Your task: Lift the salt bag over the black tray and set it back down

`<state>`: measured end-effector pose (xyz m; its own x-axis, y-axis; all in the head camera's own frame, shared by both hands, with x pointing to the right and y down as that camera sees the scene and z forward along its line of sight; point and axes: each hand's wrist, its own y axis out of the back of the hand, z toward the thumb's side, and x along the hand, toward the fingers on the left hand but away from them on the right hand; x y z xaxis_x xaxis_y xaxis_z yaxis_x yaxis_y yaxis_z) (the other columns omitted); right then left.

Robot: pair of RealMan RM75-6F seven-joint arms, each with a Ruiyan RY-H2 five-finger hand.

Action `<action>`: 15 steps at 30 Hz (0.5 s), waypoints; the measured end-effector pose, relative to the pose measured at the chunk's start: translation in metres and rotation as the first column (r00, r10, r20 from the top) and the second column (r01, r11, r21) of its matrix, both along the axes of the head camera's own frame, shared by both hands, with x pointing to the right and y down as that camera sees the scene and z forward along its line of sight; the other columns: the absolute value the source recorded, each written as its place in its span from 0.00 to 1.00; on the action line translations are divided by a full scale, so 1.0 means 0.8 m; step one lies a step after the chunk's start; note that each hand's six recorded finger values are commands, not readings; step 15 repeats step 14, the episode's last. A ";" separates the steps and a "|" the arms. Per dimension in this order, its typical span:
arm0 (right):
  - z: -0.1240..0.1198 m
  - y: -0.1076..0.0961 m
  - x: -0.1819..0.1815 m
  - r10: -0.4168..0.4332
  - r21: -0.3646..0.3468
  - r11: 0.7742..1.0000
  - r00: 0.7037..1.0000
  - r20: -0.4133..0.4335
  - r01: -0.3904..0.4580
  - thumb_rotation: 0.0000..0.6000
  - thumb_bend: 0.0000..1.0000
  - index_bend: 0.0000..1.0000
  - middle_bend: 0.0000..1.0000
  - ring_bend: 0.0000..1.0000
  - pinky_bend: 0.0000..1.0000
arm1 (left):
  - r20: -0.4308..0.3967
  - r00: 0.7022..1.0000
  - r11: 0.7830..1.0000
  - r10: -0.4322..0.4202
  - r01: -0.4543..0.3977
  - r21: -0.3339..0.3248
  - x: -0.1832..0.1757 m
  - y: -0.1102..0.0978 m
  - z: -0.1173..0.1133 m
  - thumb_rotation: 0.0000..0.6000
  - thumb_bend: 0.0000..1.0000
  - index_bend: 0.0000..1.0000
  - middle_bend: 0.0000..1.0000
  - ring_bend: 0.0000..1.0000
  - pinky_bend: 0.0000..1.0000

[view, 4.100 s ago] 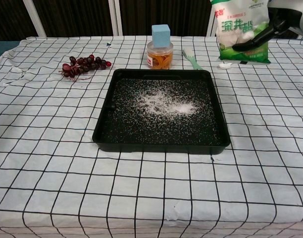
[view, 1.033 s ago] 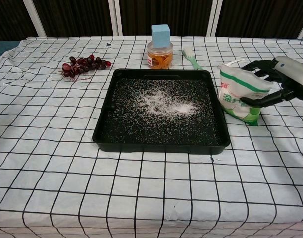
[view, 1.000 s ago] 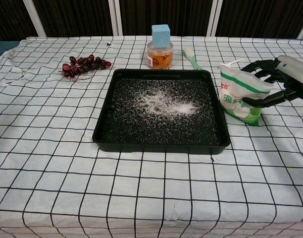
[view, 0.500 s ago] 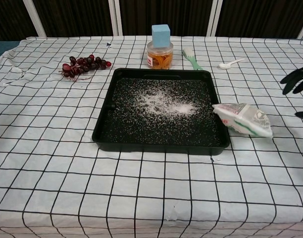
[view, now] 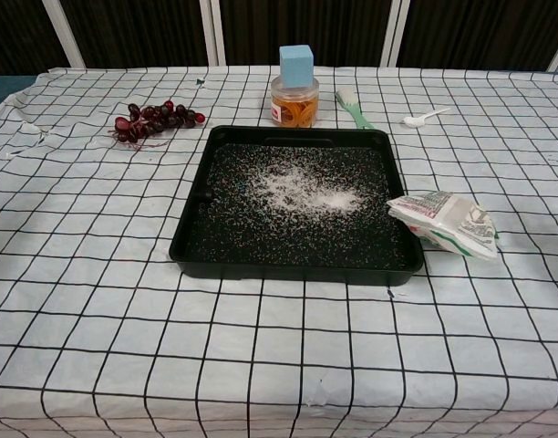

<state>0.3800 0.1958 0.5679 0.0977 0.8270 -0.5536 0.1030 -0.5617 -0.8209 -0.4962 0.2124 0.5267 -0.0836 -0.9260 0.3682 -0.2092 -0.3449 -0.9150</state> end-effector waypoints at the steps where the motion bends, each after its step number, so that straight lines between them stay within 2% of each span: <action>1: -0.007 0.002 0.005 -0.008 0.043 0.999 0.999 -0.037 0.009 1.00 0.22 0.27 0.13 0.21 0.29 | 0.001 1.000 1.000 0.002 -0.002 0.003 0.000 -0.001 -0.001 1.00 0.61 0.21 0.04 0.00 0.00; 7: -0.034 0.030 0.034 0.009 0.221 0.975 0.982 -0.191 0.034 1.00 0.22 0.26 0.13 0.21 0.29 | 0.003 1.000 1.000 0.016 -0.016 0.006 -0.001 -0.002 -0.003 1.00 0.61 0.21 0.04 0.00 0.00; 11: -0.037 0.056 0.049 0.021 0.250 0.967 0.965 -0.260 0.046 1.00 0.22 0.26 0.13 0.21 0.29 | 0.009 0.999 0.999 0.035 -0.035 -0.004 0.001 0.000 -0.001 1.00 0.61 0.21 0.04 0.00 0.00; 15: -0.041 0.057 0.054 0.027 0.256 0.966 0.961 -0.275 0.046 1.00 0.22 0.25 0.13 0.21 0.29 | 0.012 0.999 0.999 0.040 -0.040 -0.008 0.002 0.000 -0.001 1.00 0.61 0.21 0.04 0.00 0.00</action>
